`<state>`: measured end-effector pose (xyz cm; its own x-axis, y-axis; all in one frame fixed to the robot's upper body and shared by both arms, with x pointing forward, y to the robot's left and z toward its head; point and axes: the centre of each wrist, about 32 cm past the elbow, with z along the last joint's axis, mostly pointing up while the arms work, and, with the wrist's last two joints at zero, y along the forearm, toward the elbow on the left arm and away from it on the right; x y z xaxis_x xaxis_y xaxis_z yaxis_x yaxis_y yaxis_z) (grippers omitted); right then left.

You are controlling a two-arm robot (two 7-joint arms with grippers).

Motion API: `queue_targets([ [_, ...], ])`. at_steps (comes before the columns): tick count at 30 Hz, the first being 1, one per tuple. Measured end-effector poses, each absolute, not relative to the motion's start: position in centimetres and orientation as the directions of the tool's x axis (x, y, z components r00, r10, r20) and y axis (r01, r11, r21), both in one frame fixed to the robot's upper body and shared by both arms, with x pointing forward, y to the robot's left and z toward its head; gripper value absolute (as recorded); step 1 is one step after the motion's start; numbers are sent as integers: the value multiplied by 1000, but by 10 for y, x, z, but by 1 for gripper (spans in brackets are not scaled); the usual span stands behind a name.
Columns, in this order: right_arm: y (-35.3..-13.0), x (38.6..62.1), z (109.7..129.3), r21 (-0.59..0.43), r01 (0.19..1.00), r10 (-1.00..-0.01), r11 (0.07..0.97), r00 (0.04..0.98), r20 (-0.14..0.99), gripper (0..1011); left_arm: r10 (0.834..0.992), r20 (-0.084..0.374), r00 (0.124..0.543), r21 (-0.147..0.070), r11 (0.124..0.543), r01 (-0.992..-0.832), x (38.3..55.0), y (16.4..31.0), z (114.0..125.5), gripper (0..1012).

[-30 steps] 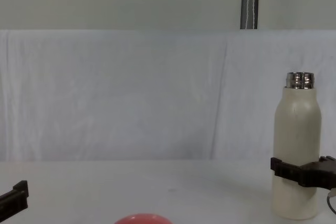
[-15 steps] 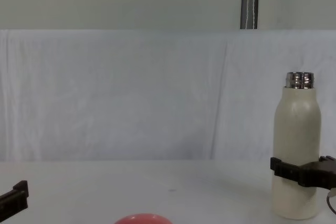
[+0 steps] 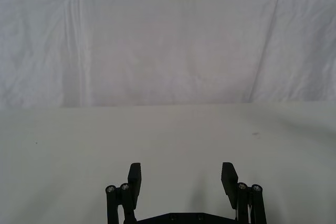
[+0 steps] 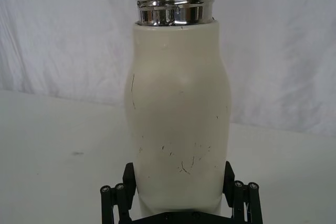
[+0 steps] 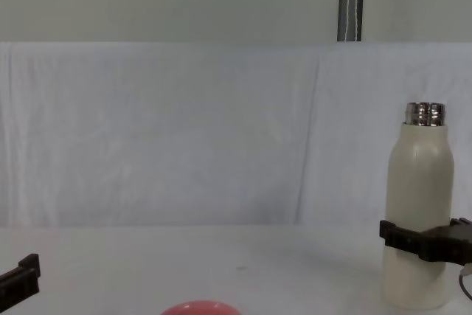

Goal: Grasp the thermos with one hand and pour water into the cup lid.

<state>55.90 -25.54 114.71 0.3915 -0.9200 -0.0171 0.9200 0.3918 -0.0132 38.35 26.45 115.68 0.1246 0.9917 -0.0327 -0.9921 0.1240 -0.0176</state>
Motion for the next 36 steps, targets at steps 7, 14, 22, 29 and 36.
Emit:
queue_targets([
  [7, -255, 559, 1147, -13, 920, -920, 392, 392, -17, 1000, 992, -33, 125, -18, 124, -992, 384, 265, 1157, 1001],
  [14, -255, 559, 1147, -14, 920, -920, 392, 392, -17, 1000, 992, -33, 125, -18, 124, -992, 384, 265, 1157, 1001],
  [22, -255, 559, 1147, -15, 920, -920, 392, 392, -17, 1000, 992, -33, 125, -18, 124, -992, 384, 265, 1157, 1001],
  [29, -255, 559, 1147, -15, 920, -920, 392, 392, -17, 1000, 992, -33, 125, -18, 124, -992, 384, 265, 1157, 1001],
  [36, -255, 559, 1147, -15, 920, -920, 392, 392, -17, 1000, 992, -33, 125, -18, 124, -992, 384, 265, 1157, 1001],
])
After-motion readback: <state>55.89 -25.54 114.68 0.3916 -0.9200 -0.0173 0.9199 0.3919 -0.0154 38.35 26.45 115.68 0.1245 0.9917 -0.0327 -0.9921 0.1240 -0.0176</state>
